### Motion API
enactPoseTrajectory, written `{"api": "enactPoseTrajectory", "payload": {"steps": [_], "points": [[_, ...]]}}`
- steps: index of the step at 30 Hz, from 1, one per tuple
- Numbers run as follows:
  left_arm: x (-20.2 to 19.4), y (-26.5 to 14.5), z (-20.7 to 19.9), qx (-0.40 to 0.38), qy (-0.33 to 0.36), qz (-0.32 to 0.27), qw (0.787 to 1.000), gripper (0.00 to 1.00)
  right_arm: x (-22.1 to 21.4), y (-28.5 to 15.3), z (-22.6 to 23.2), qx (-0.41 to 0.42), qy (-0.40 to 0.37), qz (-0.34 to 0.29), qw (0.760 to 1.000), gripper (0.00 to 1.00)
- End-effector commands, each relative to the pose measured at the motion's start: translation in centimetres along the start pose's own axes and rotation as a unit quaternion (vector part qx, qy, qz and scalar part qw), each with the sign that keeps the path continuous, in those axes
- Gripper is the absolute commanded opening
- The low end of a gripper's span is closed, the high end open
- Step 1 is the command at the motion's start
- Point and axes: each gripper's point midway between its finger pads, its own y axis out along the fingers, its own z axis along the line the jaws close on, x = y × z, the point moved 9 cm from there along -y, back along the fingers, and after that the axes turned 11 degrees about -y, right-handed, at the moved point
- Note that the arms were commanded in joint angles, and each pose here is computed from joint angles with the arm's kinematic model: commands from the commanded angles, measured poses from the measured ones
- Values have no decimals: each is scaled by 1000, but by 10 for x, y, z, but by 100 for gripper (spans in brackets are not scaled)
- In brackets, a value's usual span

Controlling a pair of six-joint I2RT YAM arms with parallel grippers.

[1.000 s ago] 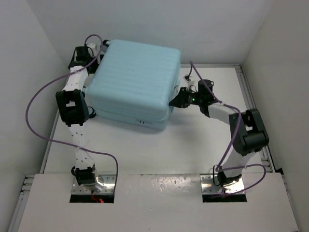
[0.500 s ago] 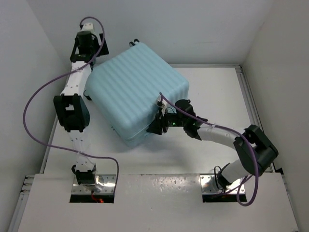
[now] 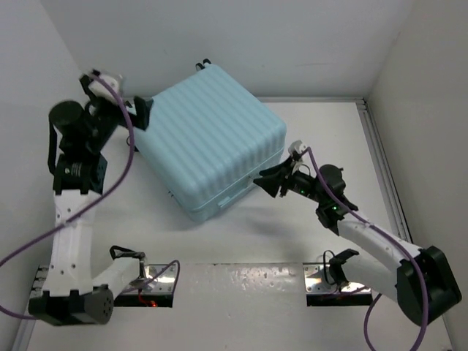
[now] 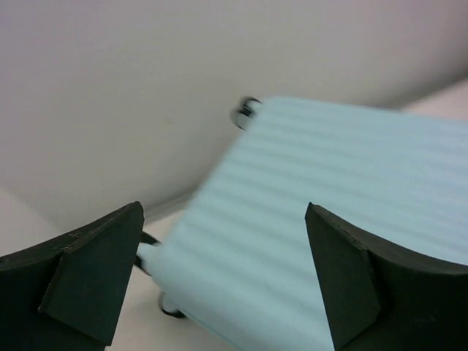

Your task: Pack the luggage

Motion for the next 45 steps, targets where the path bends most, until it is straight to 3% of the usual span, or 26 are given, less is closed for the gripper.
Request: {"api": "enactPoseTrajectory", "payload": {"steps": [1,5,6,8,20,35,45], "points": [[-59,-21,-32,-124,5,74,989,97,-27,-16,8,43,17,10,999,43],[-88,-38,-55,-190,-33,116,974,96,-51,-23,9,121,54,35,991,46],[-92,-42,-60,-205,-38,123,970,95,-45,-23,2,125,33,10,992,46],[-103,-44,-69,-234,-54,140,961,93,-58,-22,-4,141,33,17,989,46],[-142,-54,-83,-233,-97,219,942,92,-60,-1,-41,160,-22,-27,986,49],[-134,-31,-78,-224,-98,226,943,92,-70,25,-68,155,-32,-32,987,50],[-140,-26,-75,-214,-104,231,943,92,-74,36,-53,191,-24,-31,981,48]]}}
